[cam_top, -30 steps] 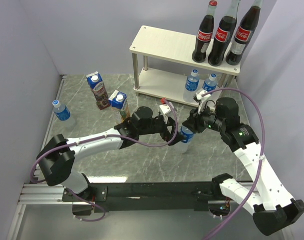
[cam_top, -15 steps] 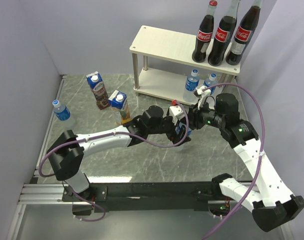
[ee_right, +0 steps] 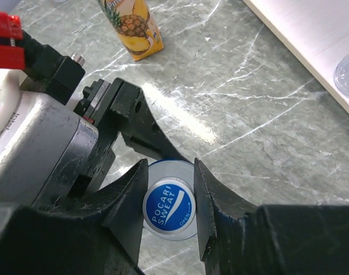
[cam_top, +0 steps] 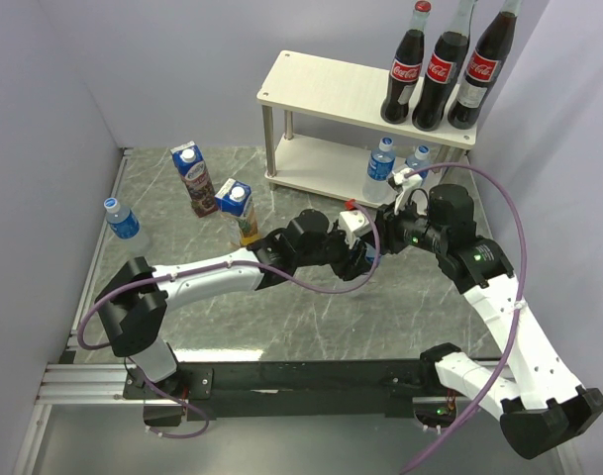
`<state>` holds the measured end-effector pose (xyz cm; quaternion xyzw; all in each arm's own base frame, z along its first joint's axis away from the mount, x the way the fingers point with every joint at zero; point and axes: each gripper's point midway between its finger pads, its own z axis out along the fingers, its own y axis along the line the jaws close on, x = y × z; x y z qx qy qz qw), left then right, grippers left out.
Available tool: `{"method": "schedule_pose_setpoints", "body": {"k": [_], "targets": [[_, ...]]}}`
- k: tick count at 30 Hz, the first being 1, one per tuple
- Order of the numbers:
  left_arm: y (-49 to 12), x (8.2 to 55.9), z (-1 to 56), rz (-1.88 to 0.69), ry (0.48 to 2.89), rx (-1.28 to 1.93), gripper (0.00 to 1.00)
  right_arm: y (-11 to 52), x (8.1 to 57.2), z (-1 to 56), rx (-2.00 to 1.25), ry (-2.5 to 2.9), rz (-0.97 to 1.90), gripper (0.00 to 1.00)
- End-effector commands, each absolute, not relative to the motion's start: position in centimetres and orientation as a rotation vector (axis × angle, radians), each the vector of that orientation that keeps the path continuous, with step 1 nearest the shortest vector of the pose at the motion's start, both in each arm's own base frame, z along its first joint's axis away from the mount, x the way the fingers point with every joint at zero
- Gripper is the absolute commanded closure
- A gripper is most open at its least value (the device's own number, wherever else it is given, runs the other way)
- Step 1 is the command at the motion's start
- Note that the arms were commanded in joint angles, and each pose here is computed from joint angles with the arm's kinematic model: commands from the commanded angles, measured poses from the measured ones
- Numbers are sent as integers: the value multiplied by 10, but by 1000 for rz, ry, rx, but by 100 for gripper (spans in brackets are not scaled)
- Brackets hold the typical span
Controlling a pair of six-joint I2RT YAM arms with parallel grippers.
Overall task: Place and organize the beverage onto the shelf
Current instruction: Pick up the drink from the center of the board, then place the drink on the shelf.
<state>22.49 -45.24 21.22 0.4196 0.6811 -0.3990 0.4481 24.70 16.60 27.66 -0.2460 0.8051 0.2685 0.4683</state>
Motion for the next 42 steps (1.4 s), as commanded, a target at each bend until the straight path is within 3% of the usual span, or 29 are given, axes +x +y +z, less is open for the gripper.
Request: {"method": "schedule_pose_setpoints", "body": {"k": [1,2,4,5,8,14,18,25,42], "targets": [[-457,227,243,-998,1594,1003,100,176,251,344,-613,1737,687,100],[-457,226,244,-1000,1590,1000,100,176,251,342,-612,1747,686,96],[-454,227,244,-992,1589,993,100,172,253,341,-599,1751,675,79],[-453,227,242,-986,1595,990,100,170,253,341,-589,1752,665,63],[-448,229,240,-967,1604,975,100,160,258,345,-554,1751,631,42],[-438,240,232,-921,1641,925,100,134,264,358,-497,1732,579,21],[-431,252,237,-896,1639,880,100,119,257,358,-531,1692,602,18],[-411,310,260,-816,1632,704,100,86,267,306,-426,1698,538,17],[-419,440,323,-727,1462,482,100,63,259,318,-332,1626,449,17]]}}
